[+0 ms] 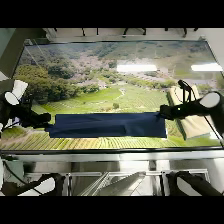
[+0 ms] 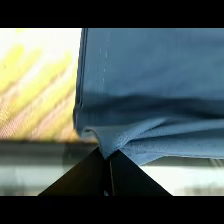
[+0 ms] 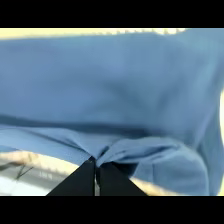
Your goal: Fold the shirts.
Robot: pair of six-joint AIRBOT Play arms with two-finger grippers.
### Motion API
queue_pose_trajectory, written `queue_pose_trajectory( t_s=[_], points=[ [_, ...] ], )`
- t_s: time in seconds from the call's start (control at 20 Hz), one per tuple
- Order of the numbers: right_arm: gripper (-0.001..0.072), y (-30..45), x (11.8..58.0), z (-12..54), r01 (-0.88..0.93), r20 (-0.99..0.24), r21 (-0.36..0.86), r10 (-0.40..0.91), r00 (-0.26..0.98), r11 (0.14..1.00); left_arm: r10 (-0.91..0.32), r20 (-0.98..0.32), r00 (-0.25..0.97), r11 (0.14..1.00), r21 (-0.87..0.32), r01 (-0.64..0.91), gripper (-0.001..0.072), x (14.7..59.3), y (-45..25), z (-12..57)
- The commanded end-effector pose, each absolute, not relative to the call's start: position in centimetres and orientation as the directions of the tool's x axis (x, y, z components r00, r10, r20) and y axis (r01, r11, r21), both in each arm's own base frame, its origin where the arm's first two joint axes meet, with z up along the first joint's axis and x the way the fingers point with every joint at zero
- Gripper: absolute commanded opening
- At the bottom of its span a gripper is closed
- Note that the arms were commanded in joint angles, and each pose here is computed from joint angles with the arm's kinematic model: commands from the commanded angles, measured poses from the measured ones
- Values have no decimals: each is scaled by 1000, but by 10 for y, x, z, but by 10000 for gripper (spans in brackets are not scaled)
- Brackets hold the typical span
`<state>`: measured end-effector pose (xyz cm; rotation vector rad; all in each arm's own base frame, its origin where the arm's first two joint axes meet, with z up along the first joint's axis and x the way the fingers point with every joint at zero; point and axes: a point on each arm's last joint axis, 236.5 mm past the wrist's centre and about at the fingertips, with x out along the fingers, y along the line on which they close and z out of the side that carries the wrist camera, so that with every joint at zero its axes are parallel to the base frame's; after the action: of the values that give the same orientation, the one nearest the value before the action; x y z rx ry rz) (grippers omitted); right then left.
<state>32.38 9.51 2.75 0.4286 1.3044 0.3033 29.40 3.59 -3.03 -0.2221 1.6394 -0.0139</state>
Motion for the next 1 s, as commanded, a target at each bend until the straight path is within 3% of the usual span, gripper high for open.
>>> queue_pose_trajectory(
  t_s=[0.0,0.3,0.5,0.55,0.6,0.65,0.7,0.75,0.95],
  points=[
    [20,104,367,-11,35,-867,470,453,208,882,-218,-971,-94,968,-204,-146,10,322,31,-56],
    [20,101,374,-62,116,-886,458,443,135,882,-247,-957,-151,962,-224,-156,10,346,33,-95],
    [22,101,373,-69,123,-888,456,443,120,881,-243,-962,-127,963,-223,-153,10,355,34,-95],
    [119,102,372,-67,125,-885,462,450,117,878,-242,-963,-120,962,-223,-158,11,355,36,-92],
    [559,105,369,-65,129,-880,473,462,107,871,-243,-964,-107,960,-224,-165,21,356,37,-87],
    [706,105,364,-59,124,-876,482,475,80,867,-253,-964,-82,956,-237,-172,232,358,36,-80],
    [706,104,358,-50,105,-871,491,488,48,865,-264,-963,-47,949,-250,-193,511,361,37,-69],
    [706,101,351,-39,82,-865,500,501,14,862,-263,-965,-9,943,-255,-214,603,364,41,-56],
    [706,63,336,-8,53,-863,506,505,26,861,-197,-963,182,915,-248,-319,599,364,75,9]
  ],
)
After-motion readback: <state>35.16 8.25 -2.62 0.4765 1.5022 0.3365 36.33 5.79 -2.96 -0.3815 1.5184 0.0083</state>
